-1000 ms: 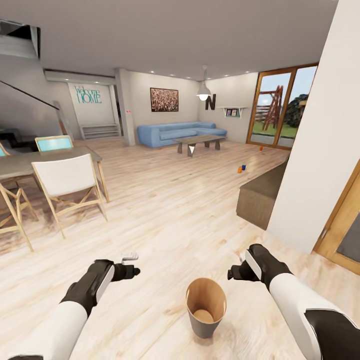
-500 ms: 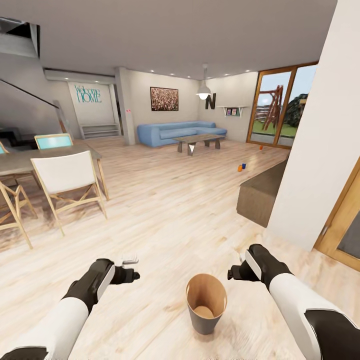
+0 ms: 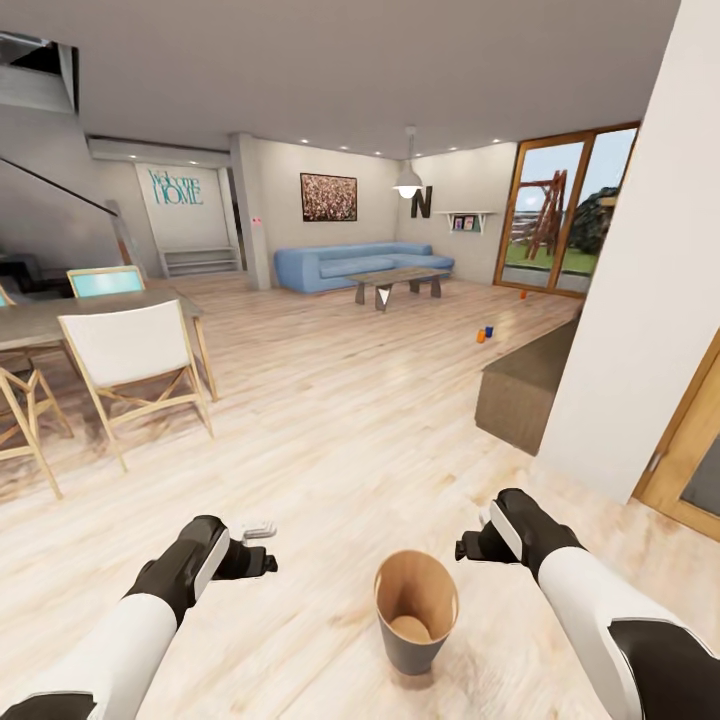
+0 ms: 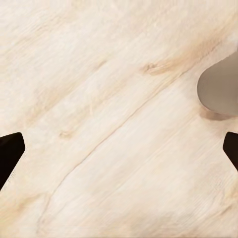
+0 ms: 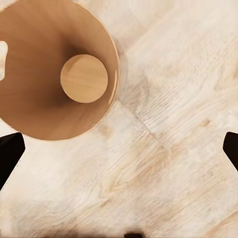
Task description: Put the three can of soda from the living room inside the tash can in the kitchen.
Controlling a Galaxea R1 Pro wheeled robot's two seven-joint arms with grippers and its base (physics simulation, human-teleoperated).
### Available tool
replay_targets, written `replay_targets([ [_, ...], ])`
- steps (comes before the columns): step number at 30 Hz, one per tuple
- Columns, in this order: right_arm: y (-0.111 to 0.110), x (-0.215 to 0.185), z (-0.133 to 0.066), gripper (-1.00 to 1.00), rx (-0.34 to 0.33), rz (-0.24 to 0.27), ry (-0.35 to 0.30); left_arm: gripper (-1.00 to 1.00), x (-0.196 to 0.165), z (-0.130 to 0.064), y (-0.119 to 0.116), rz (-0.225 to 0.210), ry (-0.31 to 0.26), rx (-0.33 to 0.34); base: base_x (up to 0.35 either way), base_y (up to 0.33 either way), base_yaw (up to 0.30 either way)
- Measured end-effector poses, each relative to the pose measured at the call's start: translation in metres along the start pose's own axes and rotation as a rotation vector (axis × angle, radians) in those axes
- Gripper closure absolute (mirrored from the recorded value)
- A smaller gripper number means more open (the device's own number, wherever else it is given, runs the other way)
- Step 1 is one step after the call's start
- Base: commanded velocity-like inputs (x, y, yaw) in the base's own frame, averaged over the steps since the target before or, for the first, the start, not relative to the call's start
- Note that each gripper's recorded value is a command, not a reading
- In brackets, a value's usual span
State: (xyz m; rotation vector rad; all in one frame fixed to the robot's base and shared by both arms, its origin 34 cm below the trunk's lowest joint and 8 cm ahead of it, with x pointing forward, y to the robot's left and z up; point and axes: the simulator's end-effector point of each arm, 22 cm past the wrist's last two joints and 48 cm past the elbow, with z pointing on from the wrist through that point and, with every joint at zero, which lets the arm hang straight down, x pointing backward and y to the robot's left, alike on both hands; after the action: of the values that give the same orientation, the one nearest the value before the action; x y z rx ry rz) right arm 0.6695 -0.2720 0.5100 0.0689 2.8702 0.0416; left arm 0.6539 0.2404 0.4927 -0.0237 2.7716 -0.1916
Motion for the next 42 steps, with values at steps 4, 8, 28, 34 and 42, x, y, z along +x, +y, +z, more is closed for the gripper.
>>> replay_targets([
  [4, 0.000, 0.000, 0.000, -1.00, 0.000, 0.000, 0.000, -1.00, 0.000, 0.000, 0.000, 0.001, 0.000, -0.002, 0.276, 0.090, 0.000],
  [8, 0.000, -0.001, 0.000, -1.00, 0.000, 0.000, -0.003, -1.00, 0.000, 0.000, 0.001, 0.001, 0.002, -0.004, 0.278, 0.059, 0.000],
  [28, -0.002, -0.007, 0.003, -1.00, 0.003, 0.001, -0.042, -1.00, -0.001, 0.001, -0.001, 0.001, -0.007, 0.000, 0.045, 0.008, 0.000],
  [34, -0.002, -0.001, 0.014, -1.00, 0.001, 0.001, -0.043, -1.00, 0.007, 0.012, 0.001, 0.001, -0.006, 0.000, 0.001, 0.000, 0.000],
  [42, -0.002, 0.008, 0.031, -1.00, 0.000, 0.001, -0.041, -1.00, 0.016, 0.027, 0.003, -0.002, -0.006, 0.001, 0.000, 0.000, 0.000],
])
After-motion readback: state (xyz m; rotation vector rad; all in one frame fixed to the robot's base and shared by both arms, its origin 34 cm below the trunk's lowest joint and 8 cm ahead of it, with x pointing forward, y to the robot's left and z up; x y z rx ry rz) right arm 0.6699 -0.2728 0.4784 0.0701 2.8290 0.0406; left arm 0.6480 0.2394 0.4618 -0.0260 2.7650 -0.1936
